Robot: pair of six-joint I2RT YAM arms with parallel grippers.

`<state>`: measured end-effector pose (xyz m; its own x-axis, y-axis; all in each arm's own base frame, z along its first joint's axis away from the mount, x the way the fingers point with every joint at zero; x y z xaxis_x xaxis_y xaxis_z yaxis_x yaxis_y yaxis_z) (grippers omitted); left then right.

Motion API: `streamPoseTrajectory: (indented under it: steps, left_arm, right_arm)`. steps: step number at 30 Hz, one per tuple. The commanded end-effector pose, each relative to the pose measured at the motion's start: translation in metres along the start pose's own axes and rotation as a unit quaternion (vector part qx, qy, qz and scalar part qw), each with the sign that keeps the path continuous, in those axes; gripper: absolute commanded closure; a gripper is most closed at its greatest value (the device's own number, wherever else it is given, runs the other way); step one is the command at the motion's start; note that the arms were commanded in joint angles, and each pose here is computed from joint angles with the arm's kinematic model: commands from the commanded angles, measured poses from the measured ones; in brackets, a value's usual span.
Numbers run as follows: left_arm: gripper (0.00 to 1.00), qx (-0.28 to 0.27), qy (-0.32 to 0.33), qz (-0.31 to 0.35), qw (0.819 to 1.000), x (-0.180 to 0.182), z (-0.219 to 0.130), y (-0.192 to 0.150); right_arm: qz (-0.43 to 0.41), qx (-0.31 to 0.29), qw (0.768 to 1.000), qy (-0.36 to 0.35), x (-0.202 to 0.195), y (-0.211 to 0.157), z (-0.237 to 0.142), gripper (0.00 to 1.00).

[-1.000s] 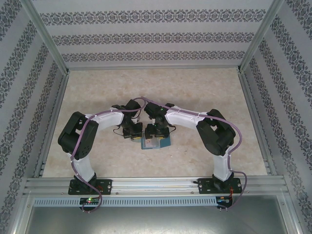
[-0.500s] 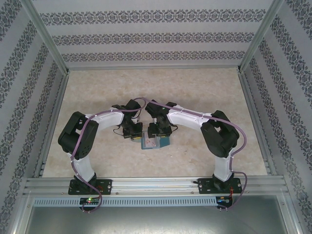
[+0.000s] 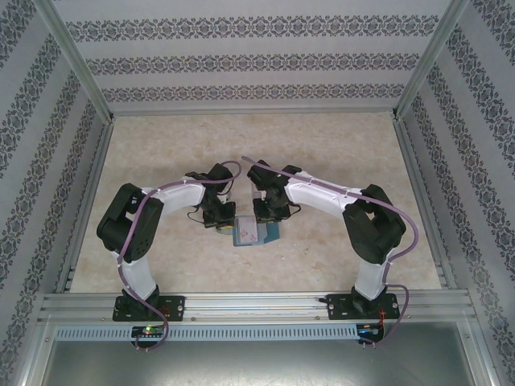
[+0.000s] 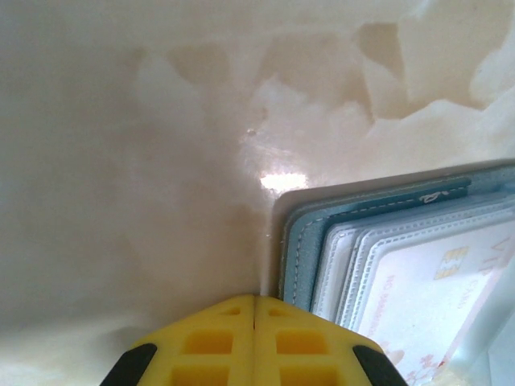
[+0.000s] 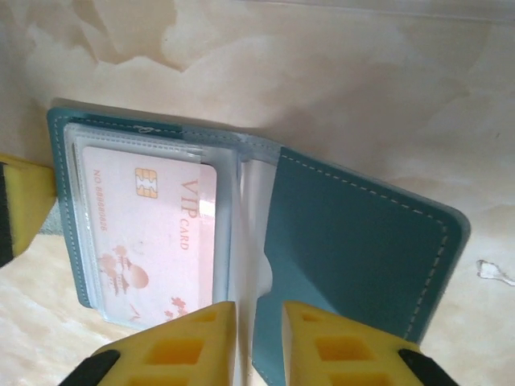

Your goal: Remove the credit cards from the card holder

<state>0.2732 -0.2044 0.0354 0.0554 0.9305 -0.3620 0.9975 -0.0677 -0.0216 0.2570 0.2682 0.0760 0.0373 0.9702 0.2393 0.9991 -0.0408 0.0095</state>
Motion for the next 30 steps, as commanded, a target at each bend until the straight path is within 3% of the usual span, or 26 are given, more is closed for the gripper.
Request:
streamPoseTrajectory:
  steps: [1,7,18,23,30]
  left_arm:
    - [0.99,0.023,0.010,0.010,1.000,0.003,0.012,-0.006]
    - [1.00,0.028,0.015,0.008,0.999,0.005,0.015,-0.006]
    - [1.00,0.033,0.017,0.007,0.999,0.007,0.018,-0.007]
    - [1.00,0.031,0.016,0.010,0.999,0.005,0.016,-0.005]
    - [1.00,0.025,0.015,0.016,0.999,0.001,0.009,0.000]
  right_arm:
    - [-0.002,-0.005,1.000,-0.010,-0.011,-0.002,-0.007,0.83]
    - [-0.006,-0.005,0.999,-0.036,-0.022,-0.002,-0.003,0.93]
    - [-0.010,-0.002,0.997,-0.077,-0.038,-0.002,0.010,0.94]
    - [-0.011,-0.003,0.995,-0.099,-0.045,-0.003,0.011,0.79]
    - [-0.014,-0.016,0.993,-0.118,-0.051,-0.002,0.001,0.66]
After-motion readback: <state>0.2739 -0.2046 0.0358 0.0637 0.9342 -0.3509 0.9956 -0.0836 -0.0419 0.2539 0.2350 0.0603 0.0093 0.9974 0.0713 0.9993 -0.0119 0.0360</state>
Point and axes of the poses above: each hand's point on the last joint's axis, 136 mm out from that joint toward the fingers, its own z axis out along the fingers, its own x axis along the line the jaws close on, y = z × x, the point moved 2 cm from there along -z, back along the fingers, and after that the axes turned 10 degrees about z, right-handed, at the moved point
